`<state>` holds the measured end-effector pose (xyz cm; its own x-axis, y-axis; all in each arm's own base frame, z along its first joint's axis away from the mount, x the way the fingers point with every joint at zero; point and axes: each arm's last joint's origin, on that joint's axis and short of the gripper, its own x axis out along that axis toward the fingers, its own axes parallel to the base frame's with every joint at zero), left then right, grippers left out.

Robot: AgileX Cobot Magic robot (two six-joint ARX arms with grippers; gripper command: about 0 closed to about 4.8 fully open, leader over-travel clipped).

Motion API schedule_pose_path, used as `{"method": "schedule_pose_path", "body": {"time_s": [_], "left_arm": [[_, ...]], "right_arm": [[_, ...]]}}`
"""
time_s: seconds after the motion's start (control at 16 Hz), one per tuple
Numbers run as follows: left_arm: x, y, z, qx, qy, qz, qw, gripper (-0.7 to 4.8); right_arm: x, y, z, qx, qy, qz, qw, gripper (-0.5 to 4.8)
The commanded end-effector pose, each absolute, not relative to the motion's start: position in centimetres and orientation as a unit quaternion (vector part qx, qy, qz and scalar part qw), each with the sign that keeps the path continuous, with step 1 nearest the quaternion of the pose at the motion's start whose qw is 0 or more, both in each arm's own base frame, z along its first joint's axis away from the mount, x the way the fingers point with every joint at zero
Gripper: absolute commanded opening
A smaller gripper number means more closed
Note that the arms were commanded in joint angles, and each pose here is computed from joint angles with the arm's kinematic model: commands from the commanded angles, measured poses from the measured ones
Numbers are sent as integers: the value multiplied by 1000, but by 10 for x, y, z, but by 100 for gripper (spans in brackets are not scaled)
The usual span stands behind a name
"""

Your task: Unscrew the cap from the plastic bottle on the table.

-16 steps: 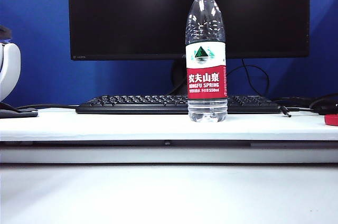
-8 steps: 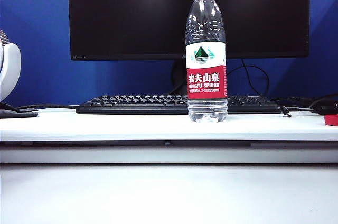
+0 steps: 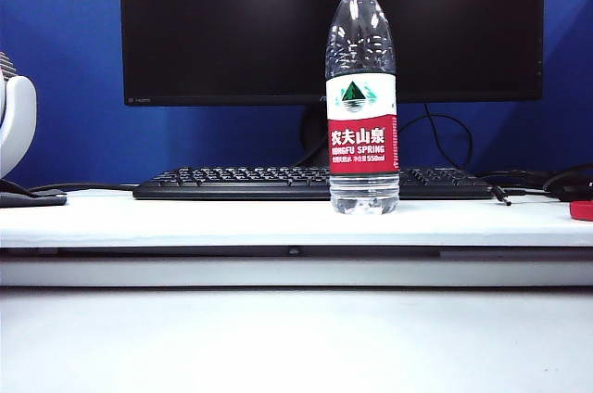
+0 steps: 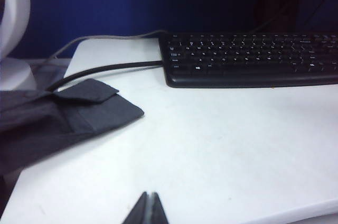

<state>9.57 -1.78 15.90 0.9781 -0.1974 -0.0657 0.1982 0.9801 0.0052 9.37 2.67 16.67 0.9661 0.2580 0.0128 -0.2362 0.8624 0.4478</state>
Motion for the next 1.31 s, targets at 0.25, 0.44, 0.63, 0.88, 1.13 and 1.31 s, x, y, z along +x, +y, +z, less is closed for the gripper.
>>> {"method": "schedule_pose_path", "body": {"time_s": [0.25,0.44,0.63,0.88,1.13,1.31], "left_arm": [[96,-18,170,26,-25,-97,995,-4],[96,-18,171,25,-32,-97,994,-4],[96,-17,171,24,-32,-89,995,-4],[96,-16,172,22,-35,-66,997,-4],[96,-15,173,19,-39,-55,998,-4],[96,-15,174,19,-43,-55,997,-4]], "right_arm": [[94,27,165,231,22,128,964,-1],[94,27,165,231,22,128,964,-1],[94,27,165,231,22,128,964,-1],[94,27,165,231,22,128,964,-1],[94,27,165,231,22,128,964,-1],[94,27,165,231,22,128,964,-1]]}}
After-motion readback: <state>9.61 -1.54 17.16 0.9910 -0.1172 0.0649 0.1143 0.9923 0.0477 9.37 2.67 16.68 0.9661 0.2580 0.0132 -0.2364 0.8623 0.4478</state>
